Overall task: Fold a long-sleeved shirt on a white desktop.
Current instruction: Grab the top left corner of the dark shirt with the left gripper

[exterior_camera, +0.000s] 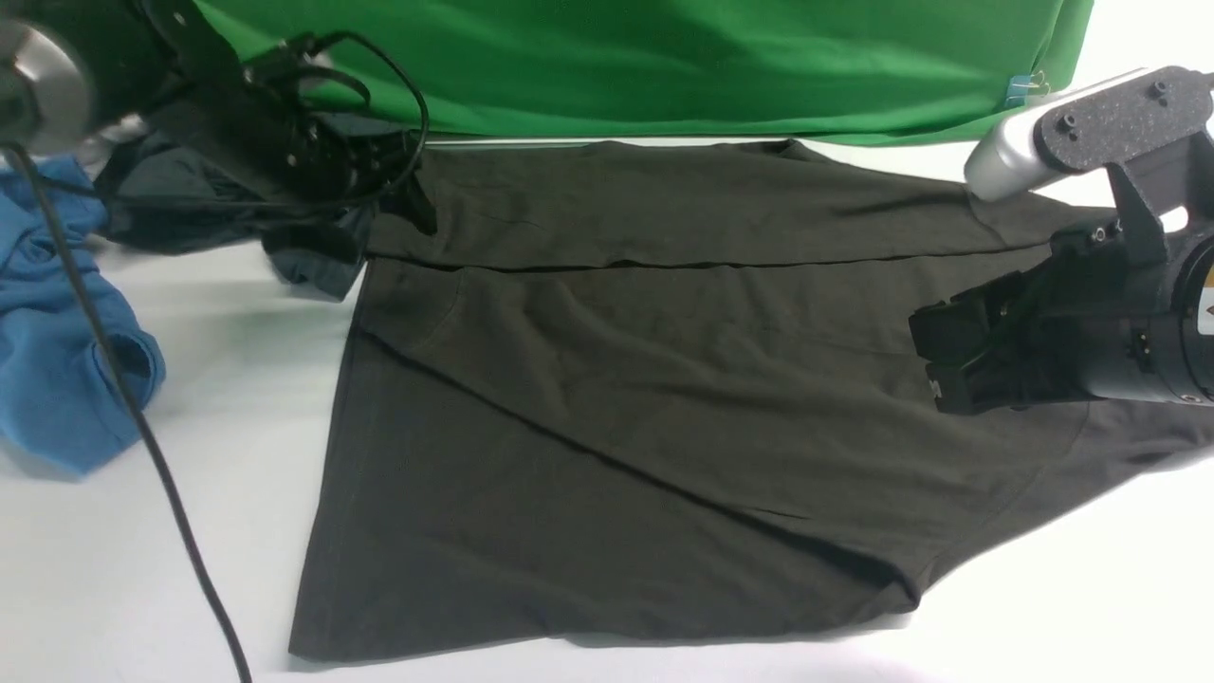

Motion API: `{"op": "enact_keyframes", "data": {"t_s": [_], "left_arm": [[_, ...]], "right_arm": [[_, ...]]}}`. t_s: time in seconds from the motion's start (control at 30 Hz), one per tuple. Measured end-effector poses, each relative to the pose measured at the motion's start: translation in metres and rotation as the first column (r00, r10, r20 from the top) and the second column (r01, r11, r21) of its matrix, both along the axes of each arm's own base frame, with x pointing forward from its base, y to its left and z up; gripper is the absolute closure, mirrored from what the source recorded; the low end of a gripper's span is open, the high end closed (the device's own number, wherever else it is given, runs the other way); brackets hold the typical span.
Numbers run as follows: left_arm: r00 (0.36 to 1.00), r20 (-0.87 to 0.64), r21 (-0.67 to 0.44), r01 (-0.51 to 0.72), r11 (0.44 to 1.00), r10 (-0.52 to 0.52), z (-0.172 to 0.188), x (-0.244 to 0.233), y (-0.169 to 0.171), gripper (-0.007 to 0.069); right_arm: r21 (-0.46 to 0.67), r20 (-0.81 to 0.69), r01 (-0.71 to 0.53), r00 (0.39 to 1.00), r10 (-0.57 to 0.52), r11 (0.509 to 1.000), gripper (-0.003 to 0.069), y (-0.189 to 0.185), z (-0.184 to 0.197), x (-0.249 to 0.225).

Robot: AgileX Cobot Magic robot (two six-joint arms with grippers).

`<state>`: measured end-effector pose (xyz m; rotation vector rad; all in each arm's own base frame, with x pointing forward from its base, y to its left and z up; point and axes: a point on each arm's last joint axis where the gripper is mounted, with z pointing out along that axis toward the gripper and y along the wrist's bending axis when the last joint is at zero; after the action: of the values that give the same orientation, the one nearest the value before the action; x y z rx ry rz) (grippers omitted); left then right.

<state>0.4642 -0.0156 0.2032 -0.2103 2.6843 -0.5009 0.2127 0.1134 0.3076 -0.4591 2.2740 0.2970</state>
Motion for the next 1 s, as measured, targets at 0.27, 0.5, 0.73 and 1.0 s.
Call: {"op": "enact_keyframes", "data": {"t_s": [0.27, 0.5, 0.73, 1.0], "left_arm": [[0.994, 0.022, -0.046, -0.104, 0.993, 0.105, -0.026, 0.015, 0.001, 0.0044], [0.988, 0.021, -0.053, -0.154, 0.987, 0.155, -0.032, 0.018, 0.005, 0.0044], [0.972, 0.018, -0.105, -0.23, 0.968, 0.233, -0.046, 0.024, 0.015, 0.0044], [0.968, 0.046, -0.129, -0.237, 0.963, 0.245, -0.051, 0.029, 0.015, 0.0047]], "right_arm": [[0.032, 0.019, 0.016, 1.0, -0.017, 0.999, 0.0416, 0.001, 0.002, 0.002], [0.038, 0.03, 0.016, 0.999, -0.017, 0.999, 0.0416, 0.001, 0.003, 0.002], [0.046, 0.042, 0.016, 0.999, -0.018, 0.999, 0.0416, 0.002, 0.004, 0.003], [0.047, 0.045, 0.016, 0.999, -0.018, 0.999, 0.0416, 0.002, 0.004, 0.003]]}}
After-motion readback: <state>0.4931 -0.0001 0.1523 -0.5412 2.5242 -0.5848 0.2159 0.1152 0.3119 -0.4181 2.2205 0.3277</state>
